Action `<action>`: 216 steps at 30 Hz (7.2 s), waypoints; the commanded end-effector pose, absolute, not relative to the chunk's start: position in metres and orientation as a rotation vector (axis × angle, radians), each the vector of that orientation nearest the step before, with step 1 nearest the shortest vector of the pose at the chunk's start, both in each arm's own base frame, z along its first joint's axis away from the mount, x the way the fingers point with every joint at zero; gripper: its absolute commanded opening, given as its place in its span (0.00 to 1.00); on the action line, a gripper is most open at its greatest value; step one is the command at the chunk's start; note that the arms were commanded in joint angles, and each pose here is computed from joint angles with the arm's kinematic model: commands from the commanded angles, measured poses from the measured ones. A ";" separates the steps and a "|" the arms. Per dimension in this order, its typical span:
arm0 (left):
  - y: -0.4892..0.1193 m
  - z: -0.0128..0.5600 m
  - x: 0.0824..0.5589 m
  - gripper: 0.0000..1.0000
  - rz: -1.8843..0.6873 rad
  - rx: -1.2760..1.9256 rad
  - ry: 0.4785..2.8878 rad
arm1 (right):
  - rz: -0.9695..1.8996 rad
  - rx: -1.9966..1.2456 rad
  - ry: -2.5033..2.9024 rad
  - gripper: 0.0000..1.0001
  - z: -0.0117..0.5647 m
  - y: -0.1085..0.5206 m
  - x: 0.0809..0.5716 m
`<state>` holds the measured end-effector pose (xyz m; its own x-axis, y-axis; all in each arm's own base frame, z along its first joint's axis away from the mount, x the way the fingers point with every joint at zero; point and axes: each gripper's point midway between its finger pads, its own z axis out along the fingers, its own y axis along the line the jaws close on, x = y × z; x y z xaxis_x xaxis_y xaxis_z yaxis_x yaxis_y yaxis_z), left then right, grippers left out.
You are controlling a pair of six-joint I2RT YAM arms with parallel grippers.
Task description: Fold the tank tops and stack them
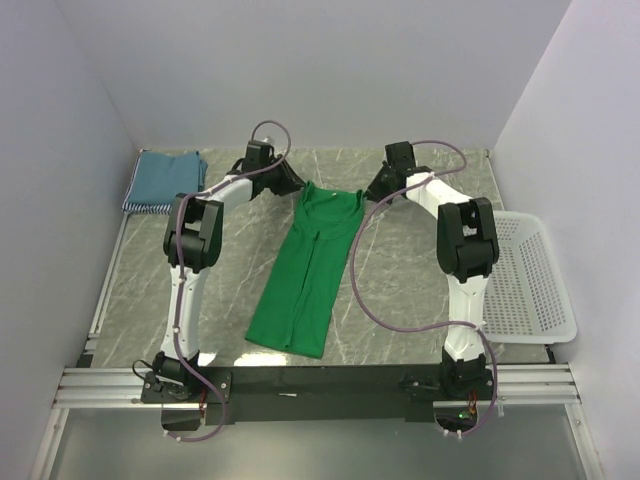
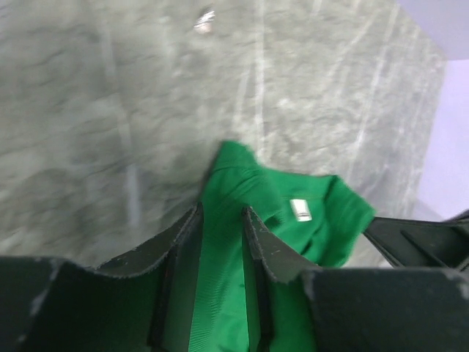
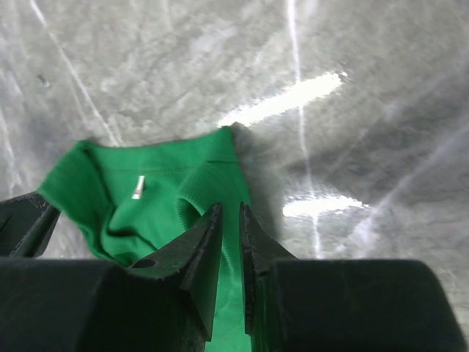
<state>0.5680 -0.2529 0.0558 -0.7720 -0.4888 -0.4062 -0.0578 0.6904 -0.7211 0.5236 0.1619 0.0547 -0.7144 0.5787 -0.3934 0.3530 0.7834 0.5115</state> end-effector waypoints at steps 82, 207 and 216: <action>-0.212 0.177 0.591 0.52 -0.874 -0.589 1.865 | 0.588 0.636 2.176 0.36 0.143 0.141 0.562; -0.253 0.101 0.236 0.00 -0.559 -0.474 2.287 | 0.237 0.180 2.314 0.00 0.114 0.226 0.224; -0.253 0.102 0.346 0.01 -0.499 -0.453 2.279 | 0.215 0.232 2.298 0.01 0.119 0.221 0.323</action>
